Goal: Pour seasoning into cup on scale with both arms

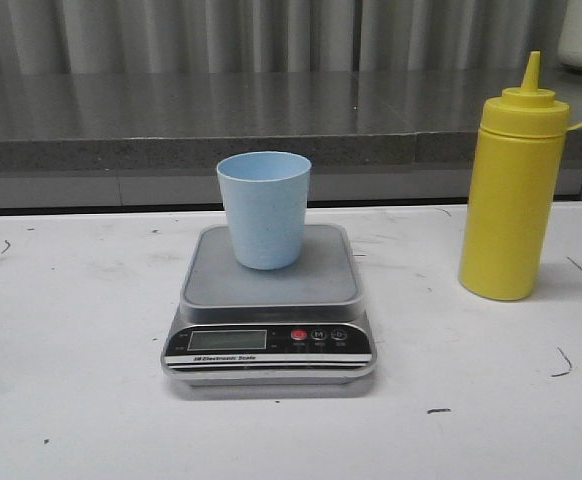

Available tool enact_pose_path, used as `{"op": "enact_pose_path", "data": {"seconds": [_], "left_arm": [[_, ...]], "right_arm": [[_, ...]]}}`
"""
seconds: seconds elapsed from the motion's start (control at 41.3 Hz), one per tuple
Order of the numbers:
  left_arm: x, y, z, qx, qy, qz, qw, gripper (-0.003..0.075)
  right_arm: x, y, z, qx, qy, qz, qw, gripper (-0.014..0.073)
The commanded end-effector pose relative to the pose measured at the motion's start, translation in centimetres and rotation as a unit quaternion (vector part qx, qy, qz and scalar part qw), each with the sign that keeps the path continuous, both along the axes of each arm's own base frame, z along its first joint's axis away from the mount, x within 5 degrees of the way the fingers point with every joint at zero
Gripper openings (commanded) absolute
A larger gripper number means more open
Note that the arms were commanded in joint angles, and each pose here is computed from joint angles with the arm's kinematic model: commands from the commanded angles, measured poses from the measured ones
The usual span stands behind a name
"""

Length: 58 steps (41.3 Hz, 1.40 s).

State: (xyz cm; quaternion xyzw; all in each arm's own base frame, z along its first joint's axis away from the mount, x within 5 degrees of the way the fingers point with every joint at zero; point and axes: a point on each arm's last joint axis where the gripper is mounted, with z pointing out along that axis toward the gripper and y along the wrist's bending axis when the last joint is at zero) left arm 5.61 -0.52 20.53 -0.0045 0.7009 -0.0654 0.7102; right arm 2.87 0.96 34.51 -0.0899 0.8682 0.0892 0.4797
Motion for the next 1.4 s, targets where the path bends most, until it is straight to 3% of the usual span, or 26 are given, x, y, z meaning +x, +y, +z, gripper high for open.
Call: {"op": "enact_pose_path", "data": {"seconds": [0.0,0.387,0.653,1.379], "left_arm": [[-0.07,0.13,0.11,0.007,-0.042,0.008,0.999,-0.0020],[-0.07,0.12,0.11,0.025,-0.043,0.008,0.999,-0.0020],[-0.06,0.57,0.11,0.027,-0.042,0.049,0.998,-0.0020],[-0.10,0.41,0.44,0.023,-0.060,0.034,0.997,-0.0020]], "right_arm": [[0.32,0.01,1.29,0.009,-0.043,-0.004,0.999,-0.0068],[0.32,0.01,1.29,0.009,-0.043,-0.004,0.999,-0.0068],[0.32,0.01,1.29,0.009,-0.043,-0.004,0.999,-0.0068],[0.32,0.01,1.29,0.009,-0.043,-0.004,0.999,-0.0068]]}}
